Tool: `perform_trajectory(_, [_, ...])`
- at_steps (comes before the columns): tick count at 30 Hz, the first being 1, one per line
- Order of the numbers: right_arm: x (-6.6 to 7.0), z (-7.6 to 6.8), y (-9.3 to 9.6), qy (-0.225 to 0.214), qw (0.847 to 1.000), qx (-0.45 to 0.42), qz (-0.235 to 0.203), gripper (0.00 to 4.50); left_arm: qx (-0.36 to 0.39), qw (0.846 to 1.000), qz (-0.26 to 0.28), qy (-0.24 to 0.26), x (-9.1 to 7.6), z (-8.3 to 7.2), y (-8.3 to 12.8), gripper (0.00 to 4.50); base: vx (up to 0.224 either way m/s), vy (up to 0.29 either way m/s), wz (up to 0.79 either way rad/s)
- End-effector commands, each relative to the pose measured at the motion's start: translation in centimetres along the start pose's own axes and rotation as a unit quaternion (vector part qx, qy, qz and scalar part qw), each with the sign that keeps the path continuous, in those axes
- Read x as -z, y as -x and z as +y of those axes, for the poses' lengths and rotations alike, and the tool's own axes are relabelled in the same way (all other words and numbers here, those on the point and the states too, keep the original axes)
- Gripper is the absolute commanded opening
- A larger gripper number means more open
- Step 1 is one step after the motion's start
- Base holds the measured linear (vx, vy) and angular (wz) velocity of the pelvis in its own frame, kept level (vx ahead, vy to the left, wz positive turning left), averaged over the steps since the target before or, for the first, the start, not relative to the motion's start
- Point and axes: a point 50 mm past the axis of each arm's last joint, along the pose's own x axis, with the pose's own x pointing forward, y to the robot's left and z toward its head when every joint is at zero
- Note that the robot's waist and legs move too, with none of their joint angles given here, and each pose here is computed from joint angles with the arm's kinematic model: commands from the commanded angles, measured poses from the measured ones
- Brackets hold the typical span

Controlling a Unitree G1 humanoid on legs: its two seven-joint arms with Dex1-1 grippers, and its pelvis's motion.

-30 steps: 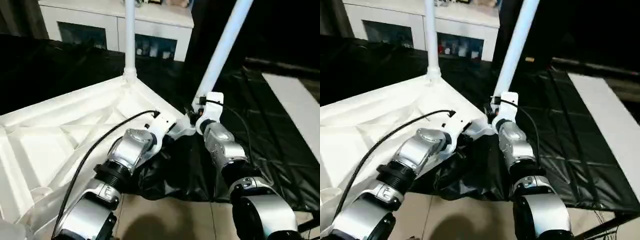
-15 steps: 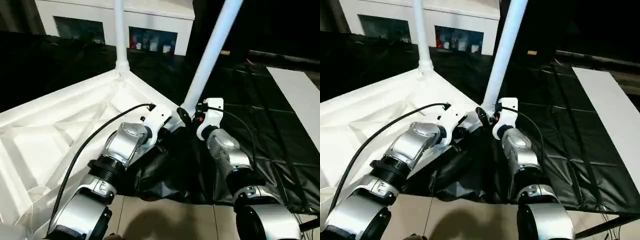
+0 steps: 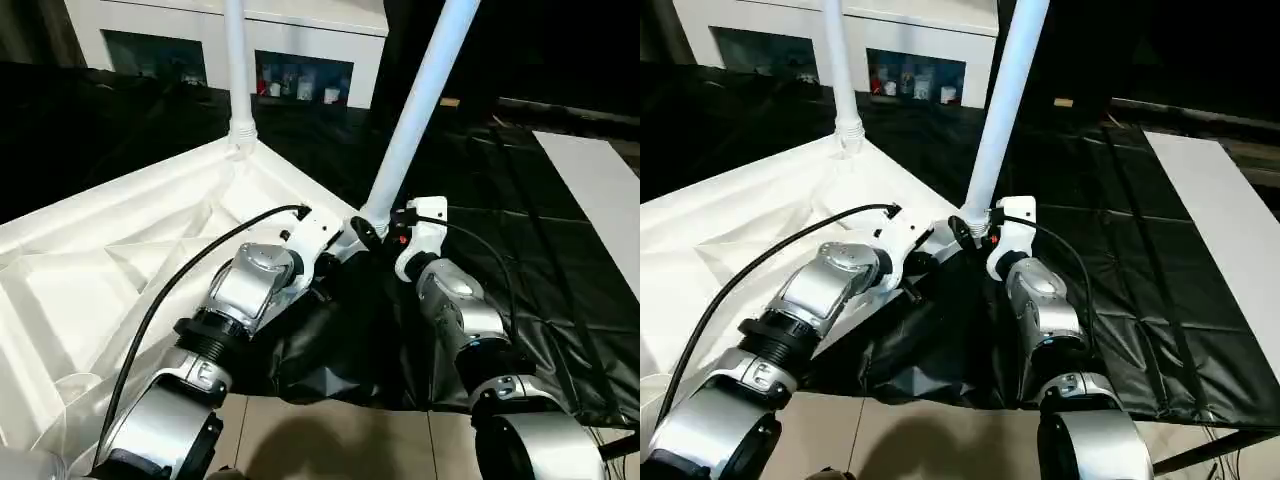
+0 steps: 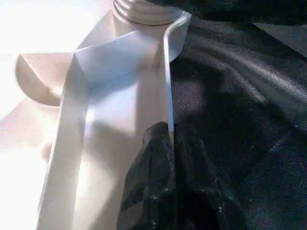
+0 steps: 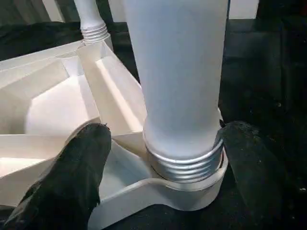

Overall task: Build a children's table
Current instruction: Insert table leg to table base

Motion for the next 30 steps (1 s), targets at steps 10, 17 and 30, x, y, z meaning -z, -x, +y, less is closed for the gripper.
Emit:
perform_trajectory(10, [1.2, 0.1, 0.4, 0.015, 0.999, -0.015, 0.029, 3.92, 0.049, 0.997, -0.041, -0.036, -2.3, -1.2, -0.2, 0.00, 0.000, 0.000, 0.00])
perform_trajectory(17, [0.6, -0.3, 0.6, 0.016, 0.999, -0.030, 0.016, 3.92, 0.056, 0.997, -0.039, -0.038, -2.2, -1.3, -0.2, 0.00, 0.000, 0.000, 0.00])
perform_trajectory(30, [0.2, -1.2, 1.0, 0.018, 0.999, -0.029, 0.010, 3.92, 0.064, 0.997, -0.036, -0.040, -2.0, -1.5, -0.1, 0.00, 0.000, 0.000, 0.00])
